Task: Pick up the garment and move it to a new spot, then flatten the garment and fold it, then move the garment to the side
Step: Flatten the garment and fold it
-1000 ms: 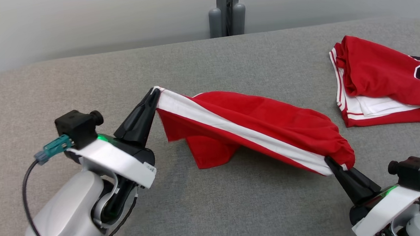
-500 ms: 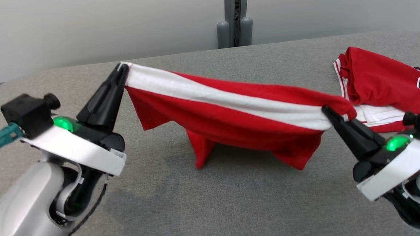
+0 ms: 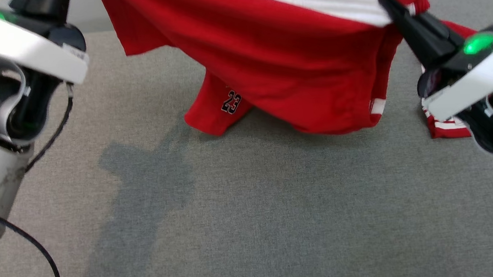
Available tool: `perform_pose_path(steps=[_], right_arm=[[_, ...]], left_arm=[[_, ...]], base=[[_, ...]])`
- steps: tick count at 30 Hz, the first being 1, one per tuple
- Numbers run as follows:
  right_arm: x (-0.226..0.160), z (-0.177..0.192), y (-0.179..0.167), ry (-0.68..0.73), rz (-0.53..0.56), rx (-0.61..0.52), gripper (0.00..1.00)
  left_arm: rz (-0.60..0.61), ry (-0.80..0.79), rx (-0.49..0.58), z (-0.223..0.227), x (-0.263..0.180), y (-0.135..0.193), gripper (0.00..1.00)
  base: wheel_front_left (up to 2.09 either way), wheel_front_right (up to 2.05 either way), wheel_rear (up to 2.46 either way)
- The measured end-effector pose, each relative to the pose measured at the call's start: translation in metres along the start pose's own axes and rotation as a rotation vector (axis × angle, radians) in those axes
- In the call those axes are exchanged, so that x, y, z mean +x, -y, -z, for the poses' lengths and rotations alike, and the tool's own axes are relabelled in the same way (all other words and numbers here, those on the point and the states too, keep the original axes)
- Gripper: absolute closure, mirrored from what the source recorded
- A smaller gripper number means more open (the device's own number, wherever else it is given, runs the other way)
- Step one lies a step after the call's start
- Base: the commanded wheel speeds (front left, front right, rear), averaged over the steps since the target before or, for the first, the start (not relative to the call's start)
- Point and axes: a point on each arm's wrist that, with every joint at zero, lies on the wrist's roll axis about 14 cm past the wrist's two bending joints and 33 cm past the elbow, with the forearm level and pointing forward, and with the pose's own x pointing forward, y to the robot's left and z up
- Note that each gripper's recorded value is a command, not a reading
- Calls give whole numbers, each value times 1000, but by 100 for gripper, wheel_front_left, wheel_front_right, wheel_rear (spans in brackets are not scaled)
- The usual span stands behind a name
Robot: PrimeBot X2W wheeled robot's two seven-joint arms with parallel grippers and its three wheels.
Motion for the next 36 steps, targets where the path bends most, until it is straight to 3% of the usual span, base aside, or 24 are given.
perform_pose_path(steps=[11,19,27,29,32,36], right_arm=[[100,-21,58,57,-6,-63,100],[161,-40,95,180,7,-54,100],[185,-61,120,316,39,-61,100],[187,-35,127,281,51,-25,100],[182,33,134,134,57,-9,100],[163,93,133,-35,50,30,100]], left_arm=[[-30,0,122,5,94,-61,100],[-77,104,173,3,144,-100,100],[-45,168,170,11,165,-100,100],[-44,140,124,31,164,-102,100],[-49,12,107,84,150,-109,100],[-48,-108,65,128,124,-112,100]], base=[[0,0,0],[0,0,0],[0,0,0],[0,0,0],[0,0,0],[0,0,0]])
